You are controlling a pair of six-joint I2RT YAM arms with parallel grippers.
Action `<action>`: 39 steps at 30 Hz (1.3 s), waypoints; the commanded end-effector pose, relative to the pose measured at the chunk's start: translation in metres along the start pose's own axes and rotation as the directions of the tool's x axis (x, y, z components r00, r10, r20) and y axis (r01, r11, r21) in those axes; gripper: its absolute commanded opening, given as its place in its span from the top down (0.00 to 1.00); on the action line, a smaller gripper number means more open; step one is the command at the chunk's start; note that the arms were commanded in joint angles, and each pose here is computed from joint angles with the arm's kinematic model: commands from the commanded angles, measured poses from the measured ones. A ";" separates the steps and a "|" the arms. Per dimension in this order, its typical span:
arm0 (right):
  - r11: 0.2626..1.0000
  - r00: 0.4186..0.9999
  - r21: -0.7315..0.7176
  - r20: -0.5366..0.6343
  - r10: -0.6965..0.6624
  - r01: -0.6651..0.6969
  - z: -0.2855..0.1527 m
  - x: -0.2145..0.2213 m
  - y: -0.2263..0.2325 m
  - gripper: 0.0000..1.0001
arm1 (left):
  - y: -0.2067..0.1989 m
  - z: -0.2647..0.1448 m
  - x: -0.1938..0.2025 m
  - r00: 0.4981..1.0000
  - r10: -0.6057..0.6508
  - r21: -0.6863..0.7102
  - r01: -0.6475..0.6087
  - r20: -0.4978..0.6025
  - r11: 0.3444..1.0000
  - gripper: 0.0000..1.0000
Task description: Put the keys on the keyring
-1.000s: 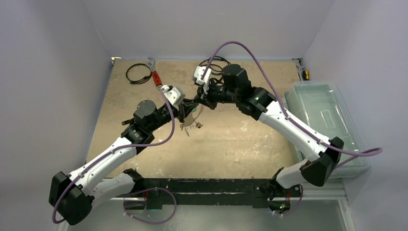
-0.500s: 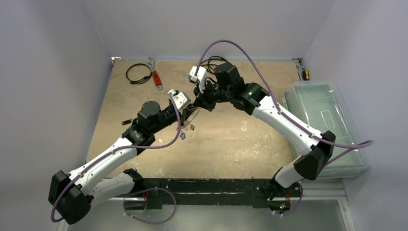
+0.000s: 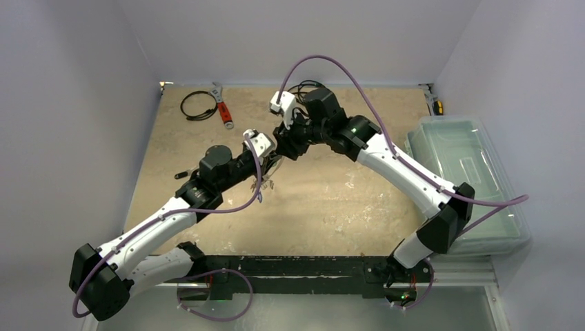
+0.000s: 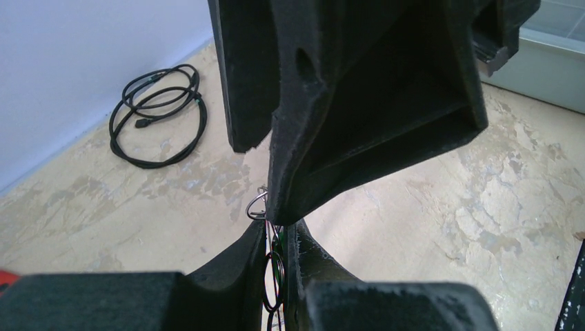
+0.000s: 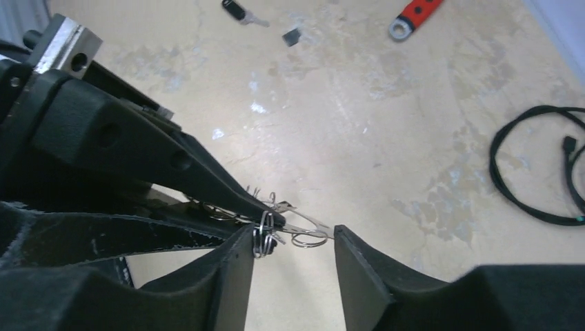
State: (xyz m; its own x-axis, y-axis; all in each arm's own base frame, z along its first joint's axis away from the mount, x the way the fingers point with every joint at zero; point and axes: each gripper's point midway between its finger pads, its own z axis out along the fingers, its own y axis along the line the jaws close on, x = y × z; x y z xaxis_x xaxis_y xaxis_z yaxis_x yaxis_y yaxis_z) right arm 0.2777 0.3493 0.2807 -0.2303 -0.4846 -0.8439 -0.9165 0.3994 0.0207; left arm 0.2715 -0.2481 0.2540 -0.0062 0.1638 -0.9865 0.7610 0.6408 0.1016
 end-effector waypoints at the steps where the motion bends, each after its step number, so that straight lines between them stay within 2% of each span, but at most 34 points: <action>1: 0.997 0.989 0.066 0.145 0.033 -0.043 -0.025 -0.028 0.005 0.46 | 0.010 -0.002 -0.069 0.974 0.033 -0.044 -0.024 0.225 0.999 1.00; 4: 0.991 0.944 0.135 0.329 -0.020 -0.026 -0.057 -0.053 0.001 0.35 | 0.007 -0.002 -0.069 0.972 0.021 -0.030 -0.015 0.235 0.999 1.00; 6: 0.990 0.891 0.139 0.446 -0.081 0.020 -0.080 -0.065 0.010 0.28 | 0.007 -0.002 -0.070 0.972 0.010 -0.026 -0.004 0.237 1.000 1.00; 10: 0.979 0.773 0.157 0.602 -0.200 0.132 -0.111 -0.071 0.029 0.23 | 0.003 -0.003 -0.076 0.966 -0.008 -0.006 0.010 0.259 1.000 1.00; 15: 0.967 0.741 0.157 0.622 -0.254 0.199 -0.110 -0.057 0.038 0.23 | -0.004 -0.005 -0.081 0.960 -0.016 0.032 0.008 0.279 0.999 1.00; 21: 0.947 0.722 0.192 0.613 -0.320 0.257 -0.099 -0.052 0.034 0.27 | -0.040 -0.019 -0.099 0.927 -0.096 0.229 0.011 0.362 0.973 1.00; 26: 0.934 0.733 0.202 0.579 -0.357 0.296 -0.094 -0.051 0.032 0.38 | -0.049 -0.020 -0.101 0.924 -0.120 0.282 0.013 0.364 0.959 1.00; 31: 0.931 0.718 0.208 0.593 -0.365 0.301 -0.100 -0.055 0.034 0.54 | -0.048 -0.019 -0.100 0.927 -0.119 0.276 0.017 0.357 0.961 1.00; 39: 0.933 0.706 0.185 0.612 -0.356 0.310 -0.104 -0.057 0.041 0.62 | -0.048 -0.016 -0.098 0.931 -0.118 0.276 0.019 0.345 0.961 1.00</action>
State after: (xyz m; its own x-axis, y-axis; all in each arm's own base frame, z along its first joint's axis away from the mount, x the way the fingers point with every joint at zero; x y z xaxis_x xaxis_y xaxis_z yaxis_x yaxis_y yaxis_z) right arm 0.2272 0.3145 0.3504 0.2900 -0.0834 -0.9534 -0.8825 0.3622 -0.3001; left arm 0.2311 -0.2812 0.3287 0.0908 -0.1312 -0.9872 0.9003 0.4346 0.0251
